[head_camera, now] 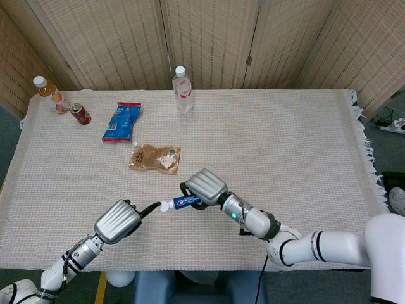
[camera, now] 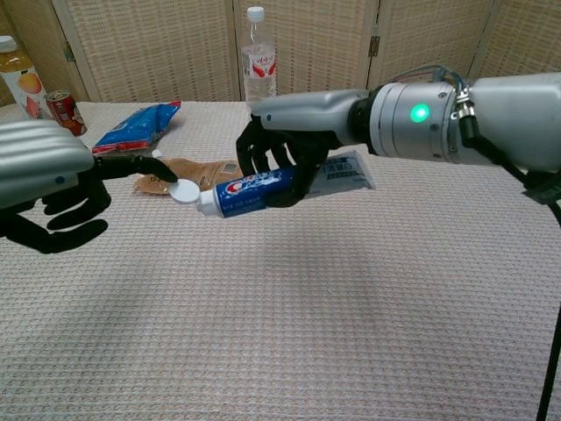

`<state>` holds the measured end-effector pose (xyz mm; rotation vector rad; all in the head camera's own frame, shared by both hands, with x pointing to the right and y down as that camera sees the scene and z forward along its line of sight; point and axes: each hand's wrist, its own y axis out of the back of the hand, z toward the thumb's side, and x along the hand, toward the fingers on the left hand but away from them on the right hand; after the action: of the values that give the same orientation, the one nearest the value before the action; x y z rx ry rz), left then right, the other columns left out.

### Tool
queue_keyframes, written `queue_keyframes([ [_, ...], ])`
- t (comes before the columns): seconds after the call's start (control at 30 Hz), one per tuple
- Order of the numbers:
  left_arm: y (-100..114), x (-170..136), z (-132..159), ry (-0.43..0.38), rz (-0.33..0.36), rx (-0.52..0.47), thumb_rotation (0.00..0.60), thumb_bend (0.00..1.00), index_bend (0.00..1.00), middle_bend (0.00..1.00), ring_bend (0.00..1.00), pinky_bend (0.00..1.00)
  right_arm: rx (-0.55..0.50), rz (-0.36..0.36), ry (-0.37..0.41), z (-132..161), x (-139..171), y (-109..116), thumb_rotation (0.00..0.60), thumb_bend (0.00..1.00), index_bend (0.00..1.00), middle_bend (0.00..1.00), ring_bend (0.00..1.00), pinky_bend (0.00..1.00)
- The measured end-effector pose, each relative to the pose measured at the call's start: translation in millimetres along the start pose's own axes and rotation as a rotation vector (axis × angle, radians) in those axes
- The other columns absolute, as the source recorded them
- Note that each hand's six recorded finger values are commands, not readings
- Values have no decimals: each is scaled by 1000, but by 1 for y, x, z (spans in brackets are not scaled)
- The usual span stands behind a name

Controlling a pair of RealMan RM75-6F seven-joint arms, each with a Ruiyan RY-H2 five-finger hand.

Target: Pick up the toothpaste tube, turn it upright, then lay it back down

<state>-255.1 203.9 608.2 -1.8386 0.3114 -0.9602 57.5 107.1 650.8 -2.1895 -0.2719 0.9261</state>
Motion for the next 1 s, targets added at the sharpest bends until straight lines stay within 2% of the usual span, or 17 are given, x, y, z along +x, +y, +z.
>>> queue_keyframes([
  [0.4, -1, -1, 0, 14, 17, -39, 600, 598, 156, 840, 735, 714, -177, -89, 37, 3, 5, 10, 600, 699, 827, 682, 709, 586],
  [0.47, 0, -1, -2, 23, 23, -65, 600, 596, 134, 792, 692, 714, -204, -102, 41, 2, 6, 10, 600, 699, 827, 682, 709, 586],
  [0.53, 1, -2, -5, 36, 30, -103, 600, 593, 107, 677, 607, 706, -235, -114, 40, -1, 7, 8, 600, 699, 827, 682, 710, 586],
  [0.6, 4, -3, -10, 55, 43, -169, 600, 519, 86, 506, 473, 619, -267, -127, 35, -6, 9, 5, 600, 699, 827, 682, 709, 586],
  [0.63, 5, -4, -12, 63, 50, -205, 600, 472, 79, 458, 430, 566, -282, -132, 34, -7, 9, 3, 600, 699, 827, 683, 709, 586],
  [0.7, 9, -6, -17, 80, 75, -302, 600, 328, 58, 324, 291, 385, -318, -144, 33, -10, 11, -3, 600, 698, 827, 683, 711, 585],
  [0.77, 15, -8, -24, 96, 115, -432, 600, 269, 45, 246, 212, 294, -346, -153, 35, -12, 12, -10, 600, 698, 827, 683, 712, 586],
  [0.87, 23, -11, -31, 107, 173, -587, 599, 226, 25, 180, 149, 174, -402, -168, 42, -15, 14, -22, 600, 699, 828, 683, 713, 586],
  [0.93, 28, -14, -36, 109, 217, -682, 502, 207, 14, 141, 114, 115, -432, -180, 43, -18, 14, -32, 600, 699, 828, 684, 715, 586],
  [1.0, 34, -16, -40, 104, 259, -778, 281, 180, 10, 111, 81, 24, -469, -187, 45, -18, 13, -40, 600, 699, 829, 684, 718, 585],
])
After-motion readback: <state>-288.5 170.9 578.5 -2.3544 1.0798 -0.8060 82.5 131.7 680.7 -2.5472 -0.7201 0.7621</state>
